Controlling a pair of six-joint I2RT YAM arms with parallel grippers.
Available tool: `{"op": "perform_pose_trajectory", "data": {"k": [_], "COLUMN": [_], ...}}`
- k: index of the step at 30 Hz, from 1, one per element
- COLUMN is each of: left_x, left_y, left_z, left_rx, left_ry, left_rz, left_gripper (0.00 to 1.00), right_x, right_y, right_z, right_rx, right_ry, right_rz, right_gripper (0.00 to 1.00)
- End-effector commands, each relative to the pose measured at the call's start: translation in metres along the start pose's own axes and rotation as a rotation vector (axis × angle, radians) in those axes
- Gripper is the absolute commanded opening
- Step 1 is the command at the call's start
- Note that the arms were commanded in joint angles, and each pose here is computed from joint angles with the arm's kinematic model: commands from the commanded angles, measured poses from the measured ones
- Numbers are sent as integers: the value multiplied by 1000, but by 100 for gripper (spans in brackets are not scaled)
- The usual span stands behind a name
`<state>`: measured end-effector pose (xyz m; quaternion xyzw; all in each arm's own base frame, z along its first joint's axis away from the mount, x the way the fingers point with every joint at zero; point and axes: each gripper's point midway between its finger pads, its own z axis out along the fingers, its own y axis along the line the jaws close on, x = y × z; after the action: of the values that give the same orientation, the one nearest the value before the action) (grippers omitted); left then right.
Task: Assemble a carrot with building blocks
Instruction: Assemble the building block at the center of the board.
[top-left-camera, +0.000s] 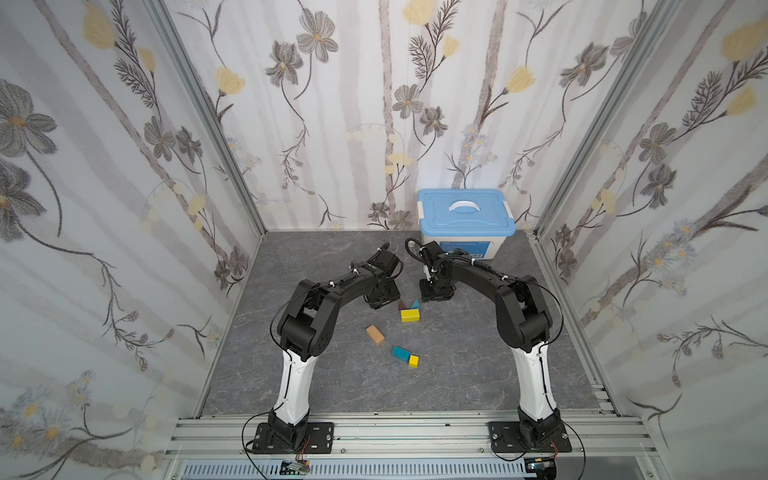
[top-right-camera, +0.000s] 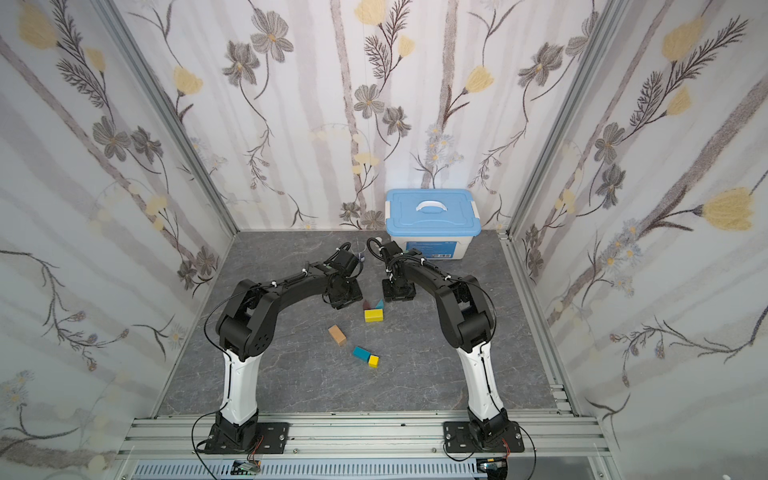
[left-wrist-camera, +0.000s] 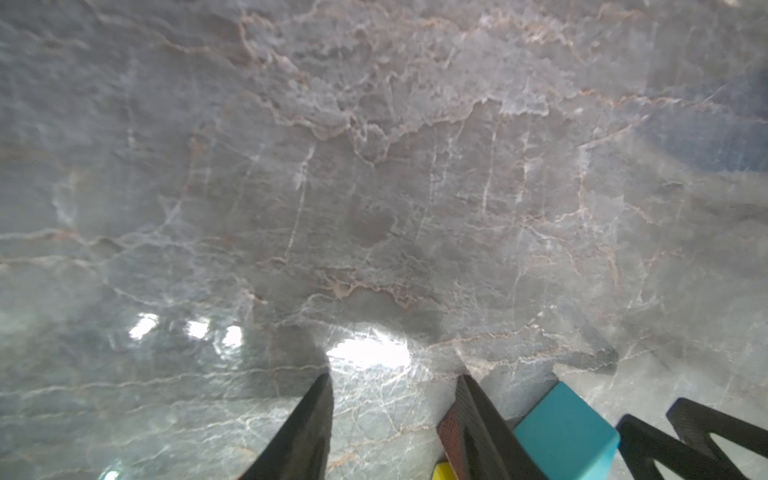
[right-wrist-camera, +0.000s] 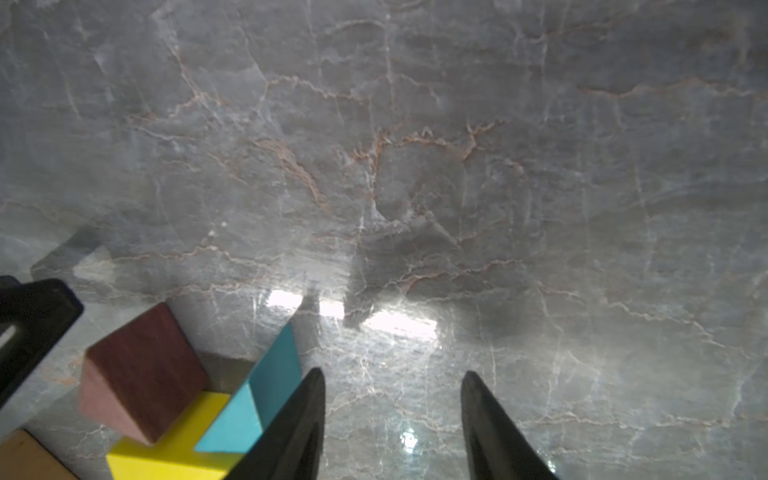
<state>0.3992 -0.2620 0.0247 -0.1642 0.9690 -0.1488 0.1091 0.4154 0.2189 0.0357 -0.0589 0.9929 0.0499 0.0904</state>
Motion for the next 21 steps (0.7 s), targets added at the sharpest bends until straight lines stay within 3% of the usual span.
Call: {"op": "perform_pose_trajectory", "data": {"k": [1, 21], "left_x": [5, 33], "left_y": [2, 5], "left_z": [5, 9], "left_rx": [-1, -9], "left_ry": [21, 95], "left_rz": [-1, 16], "left_gripper": [50, 50], "right_x": [-2, 14], "right_y": [6, 16], "right_z": [1, 3], "right_rx": [-20, -30], "right_ry": [-1, 28], "right_rz": [-12, -42], "right_gripper": [52, 51]}}
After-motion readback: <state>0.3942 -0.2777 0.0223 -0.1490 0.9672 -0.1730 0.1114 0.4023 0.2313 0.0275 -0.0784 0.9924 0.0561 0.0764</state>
